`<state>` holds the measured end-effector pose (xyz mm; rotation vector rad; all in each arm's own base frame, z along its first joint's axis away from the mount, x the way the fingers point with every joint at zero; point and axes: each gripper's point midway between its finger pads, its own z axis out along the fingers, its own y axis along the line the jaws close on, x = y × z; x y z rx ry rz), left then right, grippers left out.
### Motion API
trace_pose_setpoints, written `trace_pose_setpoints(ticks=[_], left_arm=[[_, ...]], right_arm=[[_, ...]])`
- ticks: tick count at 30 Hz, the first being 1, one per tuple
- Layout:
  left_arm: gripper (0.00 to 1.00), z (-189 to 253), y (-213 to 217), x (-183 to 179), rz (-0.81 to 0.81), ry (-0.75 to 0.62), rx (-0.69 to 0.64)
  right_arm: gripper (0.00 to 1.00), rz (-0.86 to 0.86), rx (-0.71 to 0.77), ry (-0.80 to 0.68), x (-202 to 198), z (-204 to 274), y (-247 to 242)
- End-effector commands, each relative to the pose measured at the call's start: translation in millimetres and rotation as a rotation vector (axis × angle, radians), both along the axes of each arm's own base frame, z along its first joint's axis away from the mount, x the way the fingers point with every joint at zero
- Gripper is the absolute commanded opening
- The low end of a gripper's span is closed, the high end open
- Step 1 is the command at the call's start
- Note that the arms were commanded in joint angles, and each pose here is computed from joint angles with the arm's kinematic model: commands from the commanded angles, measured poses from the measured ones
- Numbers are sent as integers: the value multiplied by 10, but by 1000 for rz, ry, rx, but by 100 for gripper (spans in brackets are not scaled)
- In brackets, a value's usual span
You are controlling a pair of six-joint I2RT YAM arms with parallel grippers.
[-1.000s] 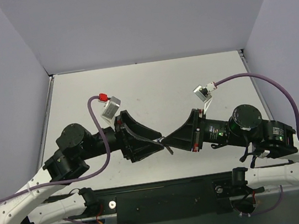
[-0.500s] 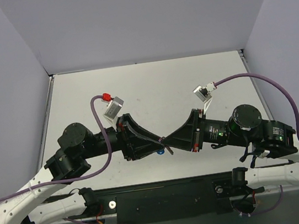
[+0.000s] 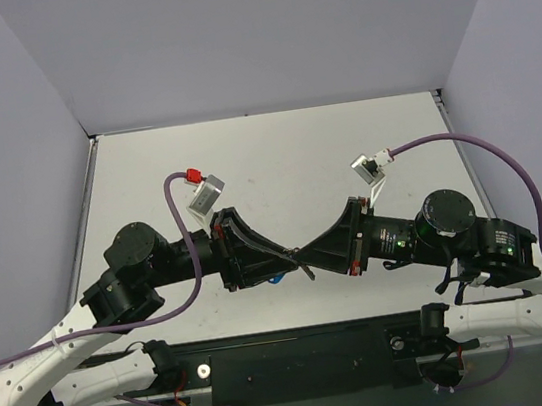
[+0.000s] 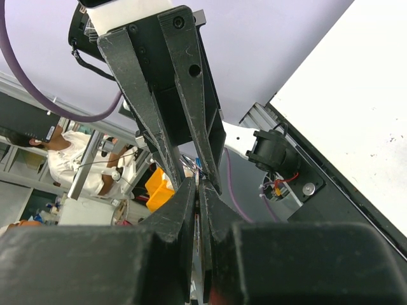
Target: Remove the keys from the keyring
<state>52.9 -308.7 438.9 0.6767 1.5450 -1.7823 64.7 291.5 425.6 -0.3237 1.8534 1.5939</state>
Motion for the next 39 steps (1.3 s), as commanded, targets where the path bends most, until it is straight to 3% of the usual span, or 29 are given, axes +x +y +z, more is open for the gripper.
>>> trace_pose_setpoints(ticks=[1,2,8,9,17,29,39], left_arm=[[22,435,140,-105,-16,-66,-135],[24,430,137,-106,-16,-63,-134],[79,365,230,-46,48,-59,-101],[81,374,246,-40,57,-61,-101],[76,268,283,118,154,-60,-17],[68,129,190,160,146,-65,36],[45,122,166,135,126,-62,37]], right_arm=[[0,-7,6,-15,9,71,1],[0,-9,6,-15,12,71,1],[0,-6,10,-13,4,83,-5],[0,-6,14,-11,0,92,-14],[0,1,11,-5,-18,85,-9],[0,37,5,-23,-80,80,19],[0,32,-5,-25,-63,51,32]])
